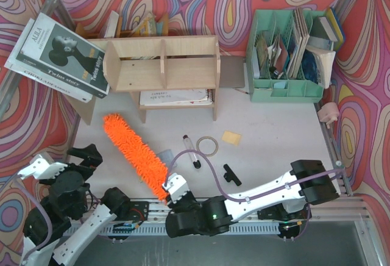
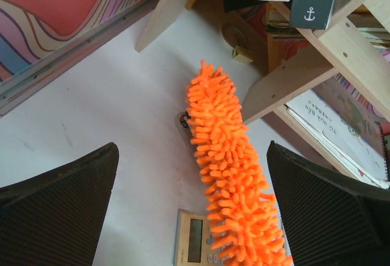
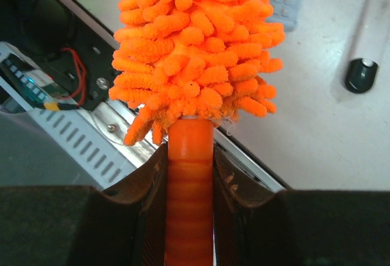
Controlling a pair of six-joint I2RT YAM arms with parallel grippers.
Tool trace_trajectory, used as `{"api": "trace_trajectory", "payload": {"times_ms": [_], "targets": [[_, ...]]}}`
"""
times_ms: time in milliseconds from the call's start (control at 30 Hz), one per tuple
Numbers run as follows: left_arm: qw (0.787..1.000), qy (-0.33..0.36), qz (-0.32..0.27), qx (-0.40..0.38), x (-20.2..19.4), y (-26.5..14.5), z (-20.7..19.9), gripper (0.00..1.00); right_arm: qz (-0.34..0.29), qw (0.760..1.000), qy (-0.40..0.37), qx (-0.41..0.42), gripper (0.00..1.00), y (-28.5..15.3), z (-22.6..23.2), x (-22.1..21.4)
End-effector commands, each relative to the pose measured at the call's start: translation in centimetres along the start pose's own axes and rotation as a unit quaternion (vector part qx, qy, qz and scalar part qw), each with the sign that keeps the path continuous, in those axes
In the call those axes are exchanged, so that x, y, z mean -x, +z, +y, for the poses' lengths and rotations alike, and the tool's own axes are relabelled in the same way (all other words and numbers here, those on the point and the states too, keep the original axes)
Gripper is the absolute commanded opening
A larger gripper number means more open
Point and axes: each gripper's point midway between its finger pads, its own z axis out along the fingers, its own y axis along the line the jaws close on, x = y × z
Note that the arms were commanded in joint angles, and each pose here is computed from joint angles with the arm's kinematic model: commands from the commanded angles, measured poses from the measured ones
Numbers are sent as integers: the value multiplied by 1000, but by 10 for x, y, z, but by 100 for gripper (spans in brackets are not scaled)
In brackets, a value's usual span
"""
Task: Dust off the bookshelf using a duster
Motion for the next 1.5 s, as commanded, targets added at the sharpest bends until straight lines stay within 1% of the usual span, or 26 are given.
{"api": "trace_trajectory", "payload": {"times_ms": [0, 200, 400, 567, 700, 833, 933, 1033, 1200, 1367, 1467], "targets": [[1000, -2, -16, 20, 0, 1, 14, 98, -52, 998, 42, 18, 0, 11, 22, 51], [999, -6, -21, 27, 2, 1, 17, 98, -75, 993, 94, -20, 0, 43, 8, 87], [999, -17, -29, 32, 4, 0, 23, 98, -107, 987, 115, -20, 0, 62, 25, 113], [999, -19, -31, 32, 4, 0, 24, 98, -122, 985, 120, -14, 0, 72, 38, 123], [999, -12, -26, 31, 3, 0, 21, 98, -138, 985, 103, 20, 0, 81, 60, 134], [999, -9, -27, 34, 3, 1, 21, 98, -139, 986, 86, 44, 0, 94, 83, 141], [999, -13, -29, 34, 4, 0, 23, 98, -141, 986, 80, 49, 0, 102, 89, 145], [999, -16, -30, 33, 4, 0, 23, 98, -142, 985, 88, 30, 0, 105, 83, 145], [999, -13, -28, 33, 3, 0, 22, 98, -162, 976, 144, -26, 0, 87, 42, 145], [999, -12, -27, 33, 3, 1, 21, 98, -179, 966, 183, -26, 0, 73, 25, 147], [999, -11, -27, 33, 3, 1, 21, 98, -177, 968, 178, -8, 0, 75, 34, 146]]}}
